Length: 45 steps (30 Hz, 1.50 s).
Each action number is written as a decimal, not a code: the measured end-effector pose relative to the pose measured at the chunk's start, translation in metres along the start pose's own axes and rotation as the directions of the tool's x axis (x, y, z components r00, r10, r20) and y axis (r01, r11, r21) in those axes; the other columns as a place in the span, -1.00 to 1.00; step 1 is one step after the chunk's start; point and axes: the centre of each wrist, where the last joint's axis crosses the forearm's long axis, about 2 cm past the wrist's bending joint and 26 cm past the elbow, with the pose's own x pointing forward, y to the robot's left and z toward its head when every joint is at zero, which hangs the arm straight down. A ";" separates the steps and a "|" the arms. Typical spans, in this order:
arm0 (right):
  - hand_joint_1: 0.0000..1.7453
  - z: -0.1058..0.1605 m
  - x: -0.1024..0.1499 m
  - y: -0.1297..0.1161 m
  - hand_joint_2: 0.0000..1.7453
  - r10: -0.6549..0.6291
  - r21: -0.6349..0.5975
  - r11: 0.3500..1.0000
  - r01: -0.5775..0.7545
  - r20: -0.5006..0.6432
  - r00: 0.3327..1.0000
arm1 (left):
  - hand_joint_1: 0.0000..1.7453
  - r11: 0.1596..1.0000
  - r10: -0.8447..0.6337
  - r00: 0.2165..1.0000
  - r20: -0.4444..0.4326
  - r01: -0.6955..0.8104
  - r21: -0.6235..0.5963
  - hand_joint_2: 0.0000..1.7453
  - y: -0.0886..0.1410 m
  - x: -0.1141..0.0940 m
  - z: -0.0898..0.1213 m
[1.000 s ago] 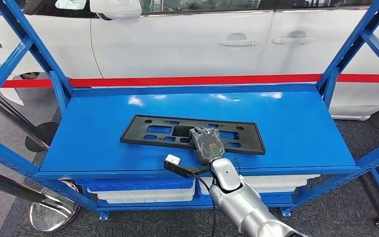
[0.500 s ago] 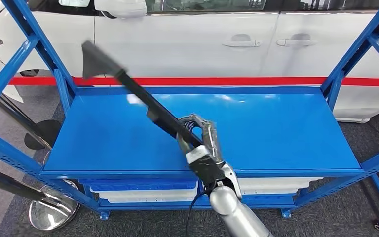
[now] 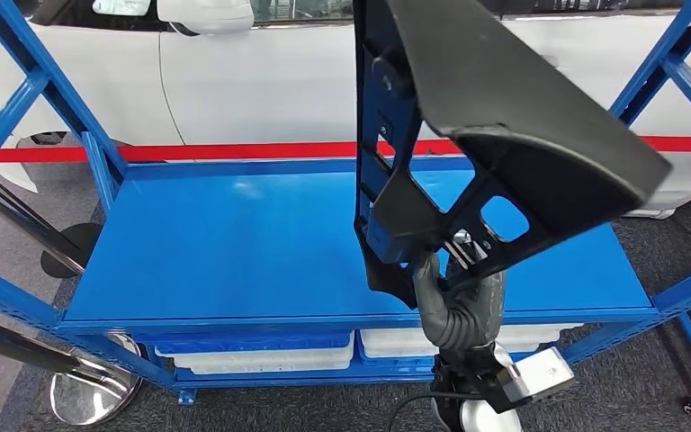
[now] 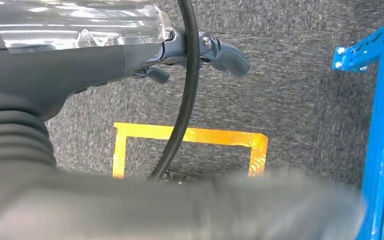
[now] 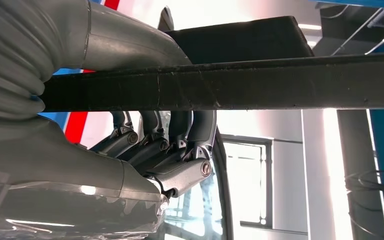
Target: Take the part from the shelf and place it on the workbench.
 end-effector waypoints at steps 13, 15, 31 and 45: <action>1.00 0.070 0.005 -0.013 1.00 0.042 -0.015 0.999 -0.045 -0.148 0.988 | -1.00 0.996 0.082 0.995 -0.053 -0.080 0.051 1.00 -0.011 -0.005 0.006; 1.00 0.070 0.005 -0.013 1.00 0.042 -0.015 0.999 -0.044 -0.149 0.988 | -1.00 0.996 0.083 0.995 -0.053 -0.080 0.050 1.00 -0.012 -0.005 0.006; 1.00 0.113 0.012 -0.014 1.00 0.029 0.028 0.999 -0.023 -0.213 0.977 | -1.00 0.992 0.124 0.988 -0.091 -0.120 0.050 1.00 -0.018 -0.009 0.011; 1.00 0.125 0.015 -0.014 1.00 0.026 0.014 1.000 -0.024 -0.218 0.976 | -1.00 0.994 0.105 0.991 -0.081 -0.101 0.041 1.00 -0.015 -0.009 0.010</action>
